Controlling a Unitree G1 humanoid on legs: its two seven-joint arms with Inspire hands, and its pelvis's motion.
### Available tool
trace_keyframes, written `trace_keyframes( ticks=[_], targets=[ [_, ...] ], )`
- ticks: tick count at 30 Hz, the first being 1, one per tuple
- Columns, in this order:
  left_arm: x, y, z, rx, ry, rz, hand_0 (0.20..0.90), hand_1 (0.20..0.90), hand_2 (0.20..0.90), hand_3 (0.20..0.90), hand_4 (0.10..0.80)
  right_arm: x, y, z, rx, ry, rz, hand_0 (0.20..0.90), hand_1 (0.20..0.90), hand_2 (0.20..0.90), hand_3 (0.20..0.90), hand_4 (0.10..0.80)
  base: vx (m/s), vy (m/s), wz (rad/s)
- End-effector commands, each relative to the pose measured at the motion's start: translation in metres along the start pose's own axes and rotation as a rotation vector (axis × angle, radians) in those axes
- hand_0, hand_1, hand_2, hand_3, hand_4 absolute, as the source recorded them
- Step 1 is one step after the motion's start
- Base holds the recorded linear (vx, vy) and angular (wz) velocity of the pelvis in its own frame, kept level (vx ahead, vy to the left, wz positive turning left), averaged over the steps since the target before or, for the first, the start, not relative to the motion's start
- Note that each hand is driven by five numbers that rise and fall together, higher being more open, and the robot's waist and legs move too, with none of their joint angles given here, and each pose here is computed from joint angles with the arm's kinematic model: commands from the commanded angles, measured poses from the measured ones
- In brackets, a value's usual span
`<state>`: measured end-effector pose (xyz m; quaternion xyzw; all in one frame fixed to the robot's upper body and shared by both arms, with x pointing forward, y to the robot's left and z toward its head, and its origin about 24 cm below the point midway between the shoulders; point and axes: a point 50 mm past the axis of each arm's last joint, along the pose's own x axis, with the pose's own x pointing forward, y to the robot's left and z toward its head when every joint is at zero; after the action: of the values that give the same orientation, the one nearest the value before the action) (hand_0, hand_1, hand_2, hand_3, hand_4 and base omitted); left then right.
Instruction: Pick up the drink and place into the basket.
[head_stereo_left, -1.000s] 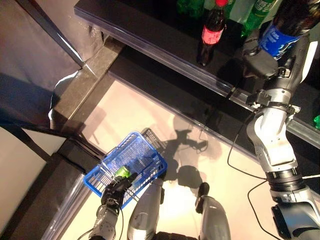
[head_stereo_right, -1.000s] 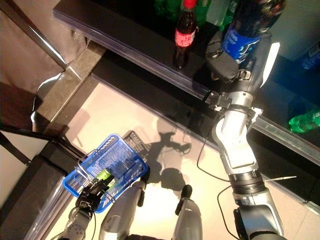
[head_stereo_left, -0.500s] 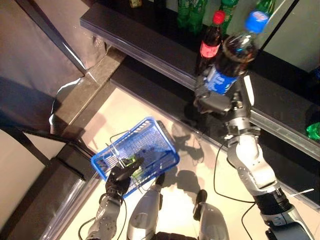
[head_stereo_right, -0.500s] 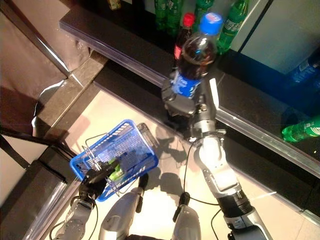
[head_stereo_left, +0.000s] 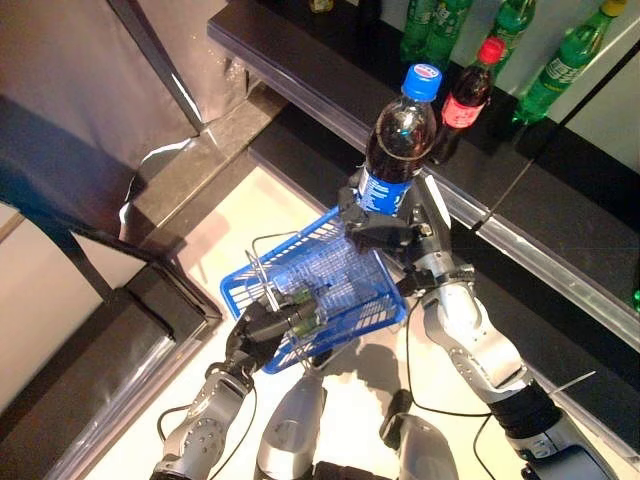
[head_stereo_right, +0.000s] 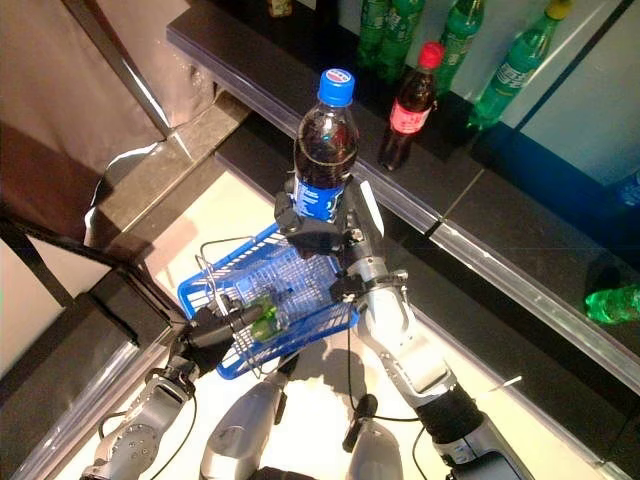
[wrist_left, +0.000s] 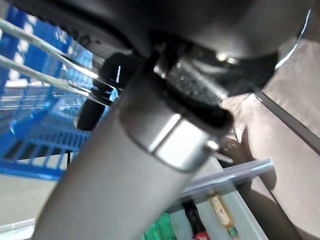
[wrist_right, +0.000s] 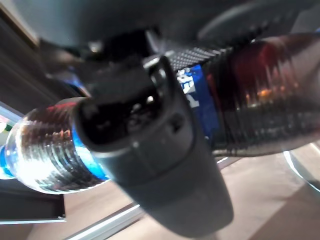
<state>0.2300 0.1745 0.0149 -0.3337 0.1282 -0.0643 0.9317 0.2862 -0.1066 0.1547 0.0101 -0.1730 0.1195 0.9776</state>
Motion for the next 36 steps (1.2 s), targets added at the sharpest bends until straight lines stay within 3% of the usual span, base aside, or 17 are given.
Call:
trace_keyframes(
  ticks=[1, 8, 15, 27, 36],
  targets=[
    [-0.012, -0.072, 0.06, -0.007, -0.308, -0.478, 0.3, 0.3, 0.3, 0.2, 0.1, 0.005, 0.032, 0.074, 0.125, -0.394, 0.113, 0.3, 0.3, 0.3, 0.2, 0.1, -0.024, -0.036, 0.01],
    [-0.022, -0.107, 0.083, 0.114, -0.412, -0.711, 0.3, 0.3, 0.3, 0.2, 0.1, 0.008, 0.039, 0.064, 0.148, -0.345, 0.105, 0.3, 0.3, 0.3, 0.2, 0.1, -0.002, -0.038, 0.1],
    [-0.031, -0.135, 0.09, 0.154, -0.406, -0.938, 0.3, 0.3, 0.3, 0.2, 0.1, 0.004, 0.055, 0.054, 0.151, -0.294, 0.134, 0.3, 0.3, 0.3, 0.2, 0.1, 0.048, -0.022, 0.09],
    [-0.053, -0.148, 0.113, 0.239, -0.556, -1.166, 0.3, 0.3, 0.3, 0.2, 0.1, 0.004, 0.055, 0.03, 0.048, -0.2, 0.054, 0.3, 0.3, 0.3, 0.2, 0.1, 0.048, 0.0, 0.01],
    [-0.067, -0.155, 0.121, 0.154, -0.575, -1.373, 0.3, 0.3, 0.3, 0.2, 0.1, 0.003, 0.048, 0.013, -0.041, -0.145, -0.014, 0.3, 0.3, 0.3, 0.2, 0.1, 0.016, 0.012, 0.01]
  ],
)
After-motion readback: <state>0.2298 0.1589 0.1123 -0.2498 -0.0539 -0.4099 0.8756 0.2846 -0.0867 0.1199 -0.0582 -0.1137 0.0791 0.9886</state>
